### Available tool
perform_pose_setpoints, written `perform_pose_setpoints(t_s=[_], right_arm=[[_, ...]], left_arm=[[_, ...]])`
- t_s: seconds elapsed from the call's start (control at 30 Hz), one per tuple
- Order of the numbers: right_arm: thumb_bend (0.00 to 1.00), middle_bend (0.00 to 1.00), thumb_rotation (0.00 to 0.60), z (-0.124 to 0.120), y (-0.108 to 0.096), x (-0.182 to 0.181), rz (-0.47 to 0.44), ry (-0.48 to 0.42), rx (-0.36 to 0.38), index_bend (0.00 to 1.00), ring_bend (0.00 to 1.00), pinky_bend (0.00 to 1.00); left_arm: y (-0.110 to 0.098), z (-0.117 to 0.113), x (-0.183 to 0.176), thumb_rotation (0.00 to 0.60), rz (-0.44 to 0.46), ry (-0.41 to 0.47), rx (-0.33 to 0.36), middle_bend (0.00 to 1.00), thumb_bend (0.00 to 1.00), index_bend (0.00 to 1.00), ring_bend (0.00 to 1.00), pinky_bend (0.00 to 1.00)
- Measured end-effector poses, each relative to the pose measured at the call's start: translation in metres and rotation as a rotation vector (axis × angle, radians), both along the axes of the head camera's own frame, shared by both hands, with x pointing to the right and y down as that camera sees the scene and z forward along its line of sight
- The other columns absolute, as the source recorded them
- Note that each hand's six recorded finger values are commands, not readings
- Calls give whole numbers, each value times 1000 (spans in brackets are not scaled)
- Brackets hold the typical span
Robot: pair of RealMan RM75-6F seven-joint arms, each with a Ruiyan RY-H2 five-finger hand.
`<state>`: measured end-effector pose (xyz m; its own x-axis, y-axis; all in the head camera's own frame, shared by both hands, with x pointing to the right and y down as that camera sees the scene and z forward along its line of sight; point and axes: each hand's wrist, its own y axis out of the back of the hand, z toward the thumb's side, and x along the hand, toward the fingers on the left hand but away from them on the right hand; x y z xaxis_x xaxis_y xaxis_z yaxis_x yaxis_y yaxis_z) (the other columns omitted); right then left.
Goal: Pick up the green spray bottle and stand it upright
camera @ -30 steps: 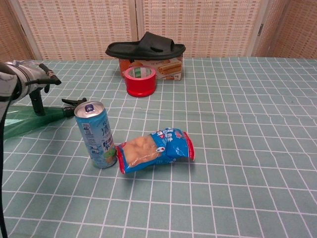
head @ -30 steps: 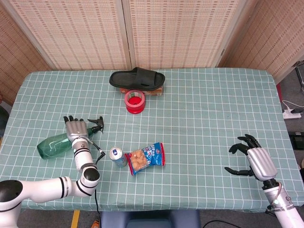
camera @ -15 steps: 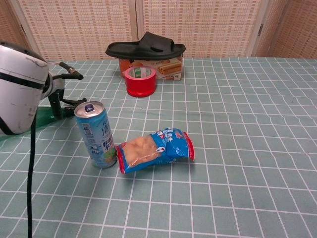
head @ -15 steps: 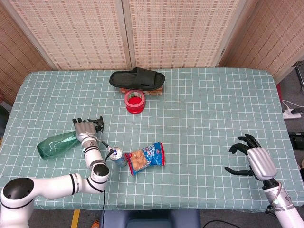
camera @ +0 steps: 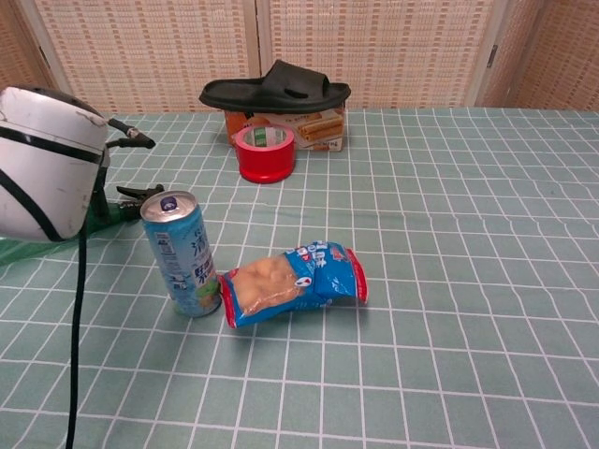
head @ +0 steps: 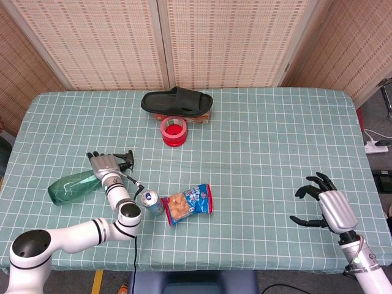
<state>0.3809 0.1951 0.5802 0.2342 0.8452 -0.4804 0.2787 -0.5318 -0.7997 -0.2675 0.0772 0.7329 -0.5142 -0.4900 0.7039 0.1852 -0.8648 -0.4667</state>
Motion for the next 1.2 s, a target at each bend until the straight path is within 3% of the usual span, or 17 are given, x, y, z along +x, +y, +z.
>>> perform_pose_setpoints(t_s=[0.37,0.87,1.2], right_arm=[[0,464,600,0,0,0,-2,-3,8,442,170,78],[0,464,600,0,0,-1,-4,0,15,426,169,78],[0,464,600,0,0,-1,-2,0,16,421,170,79]], left_arm=[[3,10,-15,600,-134,23,-20,159,251,251,48,0],[0,17,-30,600,-201,11,10,235,252,353,94,0],[-6,15,-36,600,-191,-12,45,311,285,436,145,6]])
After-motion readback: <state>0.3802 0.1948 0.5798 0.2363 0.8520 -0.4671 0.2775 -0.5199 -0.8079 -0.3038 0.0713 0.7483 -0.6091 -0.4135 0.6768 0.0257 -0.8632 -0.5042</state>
